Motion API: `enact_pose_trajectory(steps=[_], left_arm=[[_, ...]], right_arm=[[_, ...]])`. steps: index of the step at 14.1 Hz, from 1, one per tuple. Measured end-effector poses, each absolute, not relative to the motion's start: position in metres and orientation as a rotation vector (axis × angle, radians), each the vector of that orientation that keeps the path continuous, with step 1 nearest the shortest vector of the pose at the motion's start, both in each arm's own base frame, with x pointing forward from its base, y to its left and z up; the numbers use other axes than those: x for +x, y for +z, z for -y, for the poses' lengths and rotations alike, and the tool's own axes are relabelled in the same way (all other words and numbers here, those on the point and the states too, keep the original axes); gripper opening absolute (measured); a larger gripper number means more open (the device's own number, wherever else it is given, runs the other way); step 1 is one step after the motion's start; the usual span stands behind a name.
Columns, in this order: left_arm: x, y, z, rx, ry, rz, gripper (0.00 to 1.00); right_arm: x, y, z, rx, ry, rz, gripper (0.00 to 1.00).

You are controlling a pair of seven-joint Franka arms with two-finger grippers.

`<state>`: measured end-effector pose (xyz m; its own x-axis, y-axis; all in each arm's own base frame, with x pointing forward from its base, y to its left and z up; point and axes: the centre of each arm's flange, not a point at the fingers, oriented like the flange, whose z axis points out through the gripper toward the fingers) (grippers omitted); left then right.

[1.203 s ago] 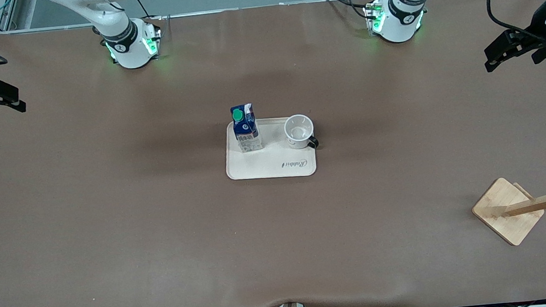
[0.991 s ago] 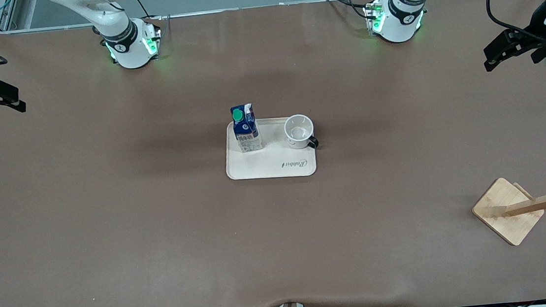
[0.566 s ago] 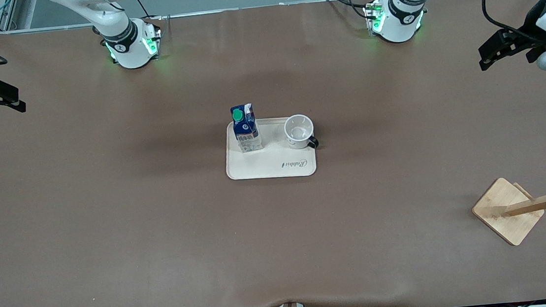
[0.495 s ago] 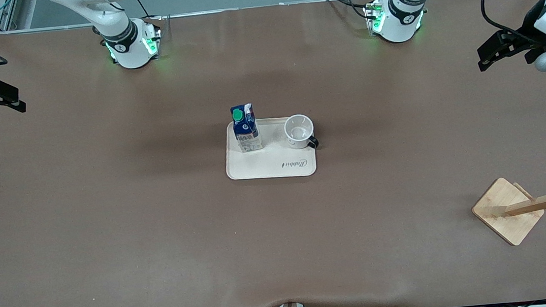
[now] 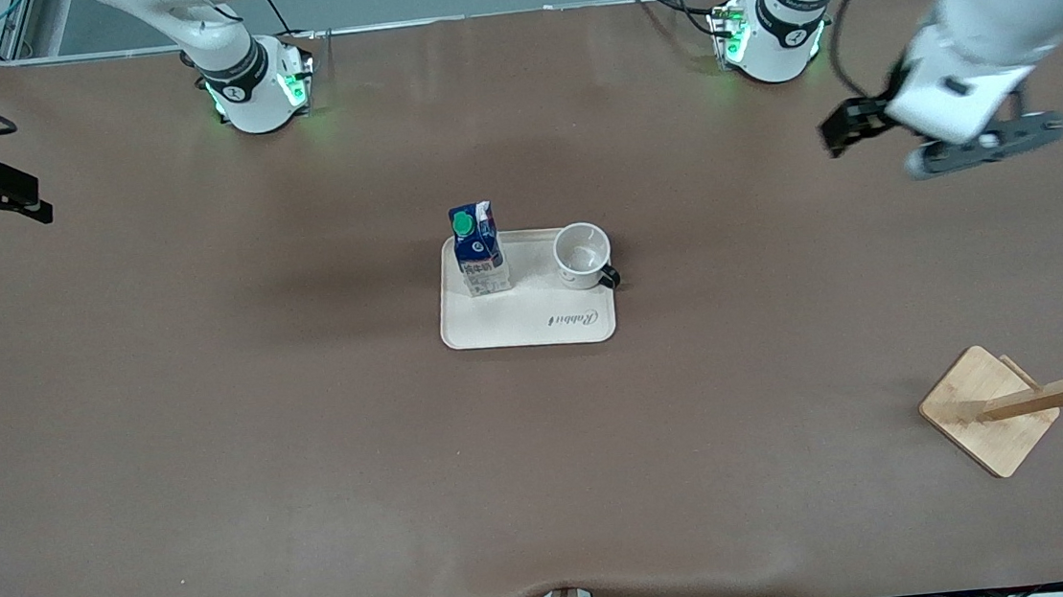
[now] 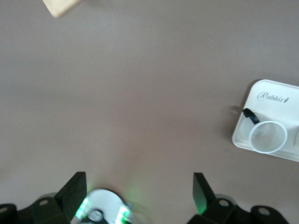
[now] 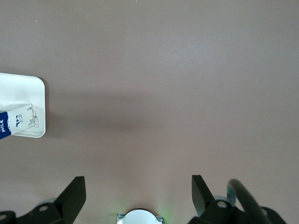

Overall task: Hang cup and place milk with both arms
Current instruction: 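Reach the left gripper down to the white mug on the tray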

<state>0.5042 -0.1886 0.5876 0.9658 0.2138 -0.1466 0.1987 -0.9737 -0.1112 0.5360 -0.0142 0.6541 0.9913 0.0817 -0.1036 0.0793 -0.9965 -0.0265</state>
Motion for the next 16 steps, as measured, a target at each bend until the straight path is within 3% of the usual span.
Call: enact_pose_trajectory(steps=[9,16], left_arm=[[0.465,0.466,0.344,-3.051,0.182,0.721,1.00],[0.420,0.339,0.409,-3.026,0.058,0.945,1.00]], right_arm=[[0.540,0.649,0.013,-3.098,0.170,0.129,1.00],[0.554,0.636,0.003,-3.090,0.145,0.160,1.00]])
